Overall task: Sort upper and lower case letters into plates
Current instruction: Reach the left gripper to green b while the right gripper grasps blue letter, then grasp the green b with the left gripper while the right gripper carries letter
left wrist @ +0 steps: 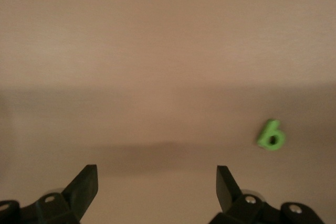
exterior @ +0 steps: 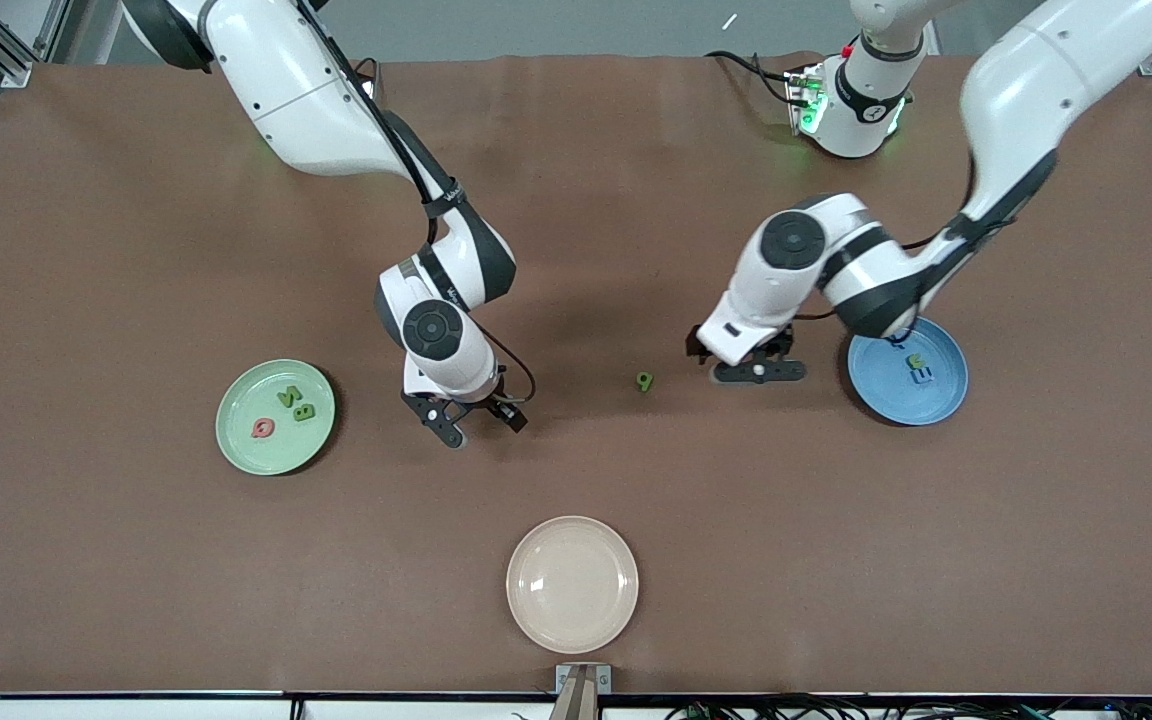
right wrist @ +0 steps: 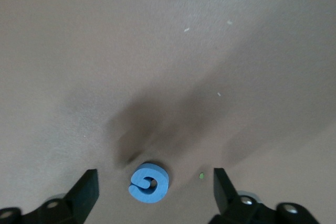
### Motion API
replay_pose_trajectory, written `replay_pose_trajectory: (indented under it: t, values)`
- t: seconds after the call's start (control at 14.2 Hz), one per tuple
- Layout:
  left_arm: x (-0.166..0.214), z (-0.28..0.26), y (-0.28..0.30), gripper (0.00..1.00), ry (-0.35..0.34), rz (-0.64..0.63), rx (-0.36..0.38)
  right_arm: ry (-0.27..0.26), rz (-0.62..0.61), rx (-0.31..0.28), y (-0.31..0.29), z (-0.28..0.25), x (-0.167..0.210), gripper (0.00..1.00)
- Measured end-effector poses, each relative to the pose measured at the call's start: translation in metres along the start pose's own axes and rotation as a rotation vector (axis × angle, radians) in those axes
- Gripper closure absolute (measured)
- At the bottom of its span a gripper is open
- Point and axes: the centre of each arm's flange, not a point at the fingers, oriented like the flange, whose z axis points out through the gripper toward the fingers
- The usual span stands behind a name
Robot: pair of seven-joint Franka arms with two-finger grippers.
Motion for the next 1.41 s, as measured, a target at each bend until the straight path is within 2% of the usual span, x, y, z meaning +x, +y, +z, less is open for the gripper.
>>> replay_pose_trajectory:
  t: [0.07,0.14,0.21,0.28,0.35,0.42,0.49,0.71,0.85,0.92,0.99,1.13,1.2,1.27,1.41]
  values:
    - [-0.002,0.003,0.021,0.0,-0.003,-0.015,0.0,0.002,-0.004,-0.005,0.0,0.004,-0.002,0.07]
    - [-0.004,0.005,0.038,0.0,-0.005,-0.018,-0.003,0.002,-0.005,-0.007,-0.001,0.006,-0.003,0.14]
    - [-0.006,0.007,0.053,0.0,-0.008,-0.014,-0.008,0.002,-0.005,-0.007,-0.001,0.006,-0.003,0.14]
    - [-0.007,0.01,0.064,0.0,-0.011,-0.009,-0.011,0.002,-0.005,-0.007,-0.001,0.006,-0.002,0.19]
    - [-0.009,0.014,0.073,0.0,-0.014,-0.004,-0.015,0.003,-0.004,-0.008,-0.001,0.006,-0.002,0.29]
    - [-0.01,0.02,0.08,0.0,-0.016,0.002,-0.027,0.003,-0.004,-0.008,-0.001,0.006,-0.002,0.29]
    - [-0.011,0.028,0.086,0.0,-0.015,0.006,-0.045,0.003,-0.004,-0.008,-0.001,0.006,-0.002,0.35]
    - [-0.015,0.059,0.094,0.02,0.002,0.018,-0.055,0.003,-0.003,-0.007,-0.001,0.005,-0.002,0.67]
    - [-0.017,0.068,0.102,0.04,0.014,0.03,-0.044,0.003,-0.003,-0.007,-0.001,0.005,-0.002,0.67]
    - [-0.018,0.07,0.105,0.12,0.016,0.035,-0.041,0.003,-0.003,-0.007,-0.001,0.005,-0.002,0.67]
    - [-0.019,0.07,0.107,0.12,0.017,0.038,-0.041,0.004,-0.002,-0.007,-0.001,0.005,-0.001,0.67]
    - [-0.018,0.07,0.107,0.28,0.018,0.037,-0.042,0.008,0.011,-0.016,-0.001,0.002,0.009,0.67]
    - [-0.018,0.07,0.107,0.39,0.019,0.036,-0.041,0.005,0.017,-0.033,-0.001,-0.004,0.02,0.67]
    - [-0.016,0.071,0.105,0.4,0.019,0.034,-0.039,0.0,0.011,-0.054,-0.001,-0.013,0.034,0.67]
    - [-0.013,0.074,0.1,0.47,0.02,0.026,-0.03,-0.02,-0.042,-0.089,0.008,-0.035,0.076,0.67]
